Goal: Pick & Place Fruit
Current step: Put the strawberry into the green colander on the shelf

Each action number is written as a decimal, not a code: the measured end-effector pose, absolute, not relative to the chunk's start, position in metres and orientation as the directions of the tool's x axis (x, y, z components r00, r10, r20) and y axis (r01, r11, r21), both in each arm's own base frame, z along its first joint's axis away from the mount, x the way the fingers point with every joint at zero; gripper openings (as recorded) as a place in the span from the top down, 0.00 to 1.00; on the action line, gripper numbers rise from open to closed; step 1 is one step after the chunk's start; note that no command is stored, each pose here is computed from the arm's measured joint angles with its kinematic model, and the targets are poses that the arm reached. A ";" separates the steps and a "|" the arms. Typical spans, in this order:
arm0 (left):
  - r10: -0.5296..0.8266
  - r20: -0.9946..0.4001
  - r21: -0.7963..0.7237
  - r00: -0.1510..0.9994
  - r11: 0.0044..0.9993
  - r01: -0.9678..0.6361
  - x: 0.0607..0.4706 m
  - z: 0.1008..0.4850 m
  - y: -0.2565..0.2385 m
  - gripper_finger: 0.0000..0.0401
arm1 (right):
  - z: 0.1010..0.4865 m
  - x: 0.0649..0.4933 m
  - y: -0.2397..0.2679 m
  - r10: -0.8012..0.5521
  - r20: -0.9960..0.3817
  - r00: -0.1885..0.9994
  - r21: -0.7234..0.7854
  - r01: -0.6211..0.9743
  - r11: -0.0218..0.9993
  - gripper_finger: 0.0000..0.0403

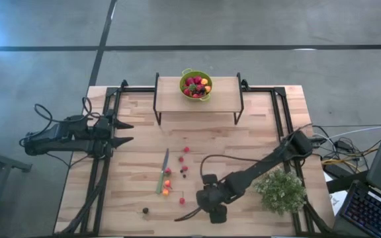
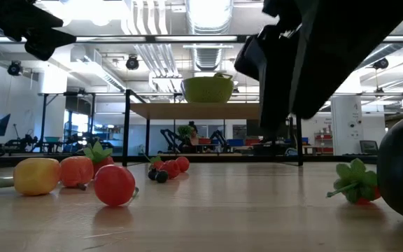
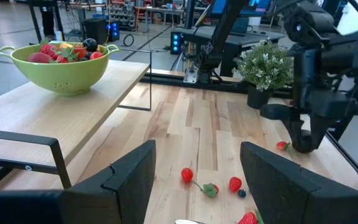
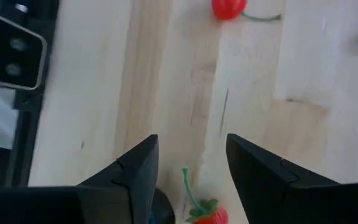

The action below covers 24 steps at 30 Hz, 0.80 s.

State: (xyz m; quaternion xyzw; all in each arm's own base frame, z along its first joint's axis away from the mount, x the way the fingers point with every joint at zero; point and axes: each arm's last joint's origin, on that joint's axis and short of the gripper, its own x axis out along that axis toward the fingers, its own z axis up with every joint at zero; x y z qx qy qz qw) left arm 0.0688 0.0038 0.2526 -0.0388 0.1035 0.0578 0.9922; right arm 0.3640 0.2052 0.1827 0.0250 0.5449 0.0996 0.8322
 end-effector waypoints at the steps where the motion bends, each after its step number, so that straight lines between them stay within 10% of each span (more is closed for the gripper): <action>1: 0.107 -0.210 -0.065 0.972 0.990 -0.123 0.069 0.253 0.004 0.40 | 0.180 0.365 0.207 0.185 -0.911 0.370 0.146 -0.130 0.981 0.55; 24: 0.106 -0.210 -0.065 0.972 0.990 -0.123 0.069 0.253 0.004 0.40 | 0.140 0.396 0.235 -0.012 -0.999 -0.039 -0.009 -0.075 0.997 0.60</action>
